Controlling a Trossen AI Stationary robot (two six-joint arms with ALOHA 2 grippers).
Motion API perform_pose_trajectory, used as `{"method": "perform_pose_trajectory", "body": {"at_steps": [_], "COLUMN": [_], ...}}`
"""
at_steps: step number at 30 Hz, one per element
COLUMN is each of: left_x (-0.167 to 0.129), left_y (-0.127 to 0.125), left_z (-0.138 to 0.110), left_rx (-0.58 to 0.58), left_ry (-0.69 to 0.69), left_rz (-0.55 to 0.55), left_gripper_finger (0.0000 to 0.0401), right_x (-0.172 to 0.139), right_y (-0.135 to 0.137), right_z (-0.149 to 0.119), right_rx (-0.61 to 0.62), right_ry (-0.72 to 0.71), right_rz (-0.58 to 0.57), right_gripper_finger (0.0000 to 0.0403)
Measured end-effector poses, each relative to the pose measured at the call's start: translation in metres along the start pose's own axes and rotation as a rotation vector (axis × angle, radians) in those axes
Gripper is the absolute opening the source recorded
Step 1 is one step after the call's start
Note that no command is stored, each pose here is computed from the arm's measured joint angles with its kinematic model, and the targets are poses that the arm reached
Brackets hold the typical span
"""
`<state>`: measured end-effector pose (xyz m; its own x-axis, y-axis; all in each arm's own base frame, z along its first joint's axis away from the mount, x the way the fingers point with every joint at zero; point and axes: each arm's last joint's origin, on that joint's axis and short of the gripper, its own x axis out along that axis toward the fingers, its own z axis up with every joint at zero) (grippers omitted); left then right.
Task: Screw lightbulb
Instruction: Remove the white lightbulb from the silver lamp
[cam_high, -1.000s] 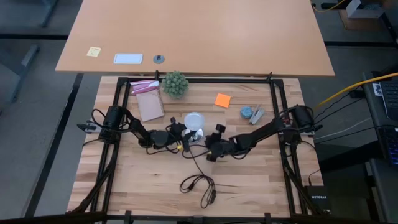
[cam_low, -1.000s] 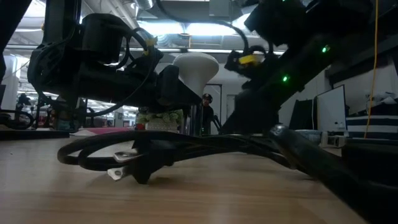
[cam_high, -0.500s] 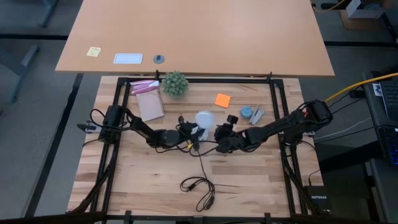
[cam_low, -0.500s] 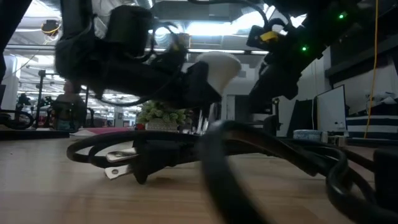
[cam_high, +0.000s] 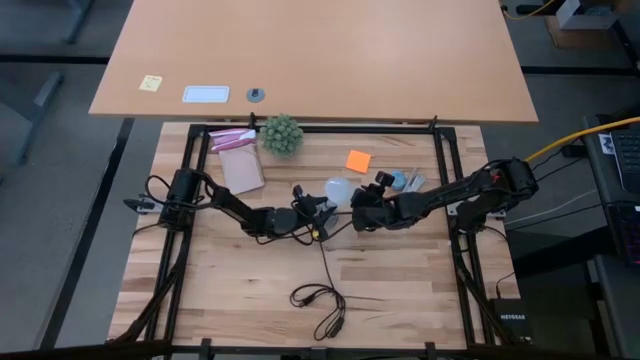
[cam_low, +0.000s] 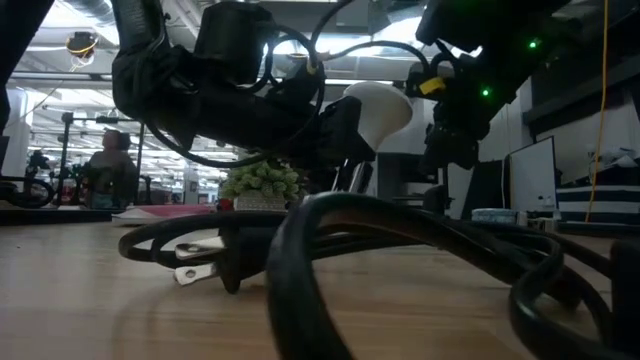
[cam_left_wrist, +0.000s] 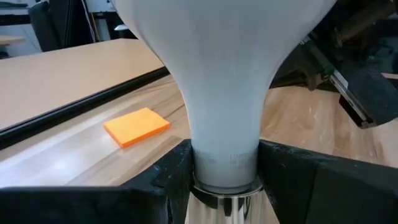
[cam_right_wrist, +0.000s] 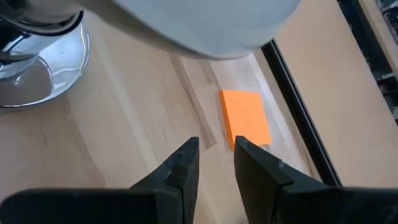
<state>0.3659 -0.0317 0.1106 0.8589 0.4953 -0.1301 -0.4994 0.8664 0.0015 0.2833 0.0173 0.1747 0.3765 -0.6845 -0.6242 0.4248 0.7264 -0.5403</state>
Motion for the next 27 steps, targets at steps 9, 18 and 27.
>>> {"method": "perform_pose_trajectory", "body": {"at_steps": [9,18,27], "left_x": [0.003,0.005,0.011], "left_y": [0.003,0.007,0.013], "left_z": [0.003,0.006,0.010], "left_rx": [-0.017,-0.021,-0.082], "left_ry": [-0.023,-0.059,-0.072], "left_rz": [0.004,0.002,0.022], "left_gripper_finger": [0.0153,0.0153,0.0153], "right_x": [0.000,0.000,-0.013], "right_y": [0.000,-0.006,-0.024], "right_z": [-0.001,-0.014,-0.027], "right_rx": [-0.022,-0.111,-0.125], "right_ry": [0.007,0.097,0.182], "right_rz": [-0.016,-0.093,-0.158], "right_gripper_finger": [0.0101,0.0101,0.0101]}}
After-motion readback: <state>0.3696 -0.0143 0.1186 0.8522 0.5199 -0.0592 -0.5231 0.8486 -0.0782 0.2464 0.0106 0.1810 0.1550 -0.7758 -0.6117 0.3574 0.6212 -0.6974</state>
